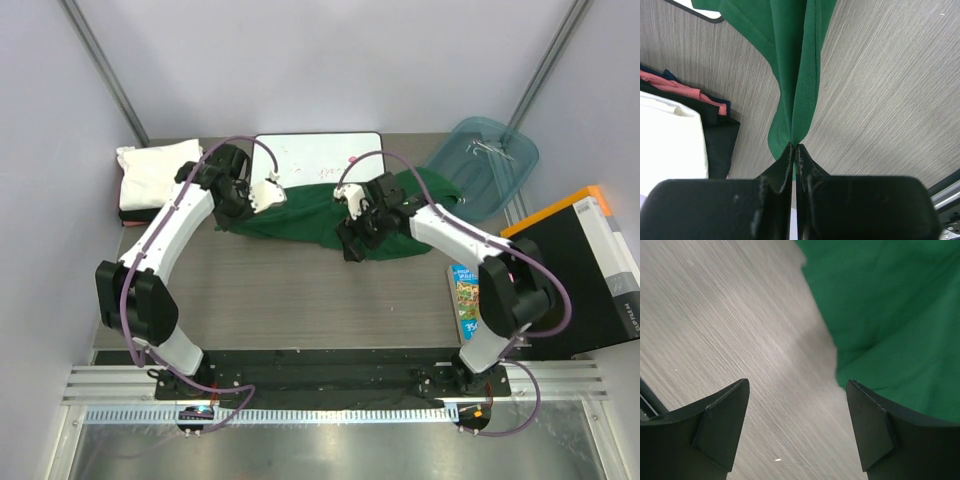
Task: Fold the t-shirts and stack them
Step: Flatten out the tshirt
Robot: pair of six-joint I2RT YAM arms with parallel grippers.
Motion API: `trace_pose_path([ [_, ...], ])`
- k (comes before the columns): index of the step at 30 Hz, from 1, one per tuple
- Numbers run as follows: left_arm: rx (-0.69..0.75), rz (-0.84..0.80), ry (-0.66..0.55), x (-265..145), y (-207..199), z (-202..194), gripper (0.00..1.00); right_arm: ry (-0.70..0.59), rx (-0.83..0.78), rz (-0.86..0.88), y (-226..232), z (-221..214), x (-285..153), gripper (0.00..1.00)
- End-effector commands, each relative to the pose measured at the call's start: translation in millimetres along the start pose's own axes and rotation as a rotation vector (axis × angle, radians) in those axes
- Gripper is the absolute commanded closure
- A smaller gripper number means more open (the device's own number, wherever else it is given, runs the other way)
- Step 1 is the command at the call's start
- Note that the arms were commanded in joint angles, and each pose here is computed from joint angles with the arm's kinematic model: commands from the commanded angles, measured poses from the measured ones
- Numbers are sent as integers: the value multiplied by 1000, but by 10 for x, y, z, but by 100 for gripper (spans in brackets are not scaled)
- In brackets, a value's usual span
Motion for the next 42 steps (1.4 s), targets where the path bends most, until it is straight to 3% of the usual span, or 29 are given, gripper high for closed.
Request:
trace_pose_path([
  [1, 29, 32, -17, -43, 109, 62, 100, 7, 89, -18, 7, 16, 257, 17],
  [8, 9, 21, -33, 47, 124, 88, 100, -56, -102, -141, 7, 502, 566, 18],
  [12, 12, 15, -19, 105, 106, 66, 100, -26, -201, -161, 112, 522, 754, 16],
  [29, 35, 38, -6, 125, 208, 80, 100, 92, -286, -206, 6, 94, 1254, 17],
  [34, 34, 42, -5, 130, 224, 62, 100, 101, -295, -187, 8, 86, 1332, 30],
  [42, 35, 48, 0, 162, 257, 24, 100, 127, -335, -150, 84, 52, 1363, 69],
])
Point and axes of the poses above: each gripper's point midway between its finger pads, its own x axis out along the fingers, its own y axis along the line the jaws close on, z = x × y, the point moved 8 cm from there along -x, back along the fingers, and after that the axes turned 15 degrees about x, right-handed, at the moved point
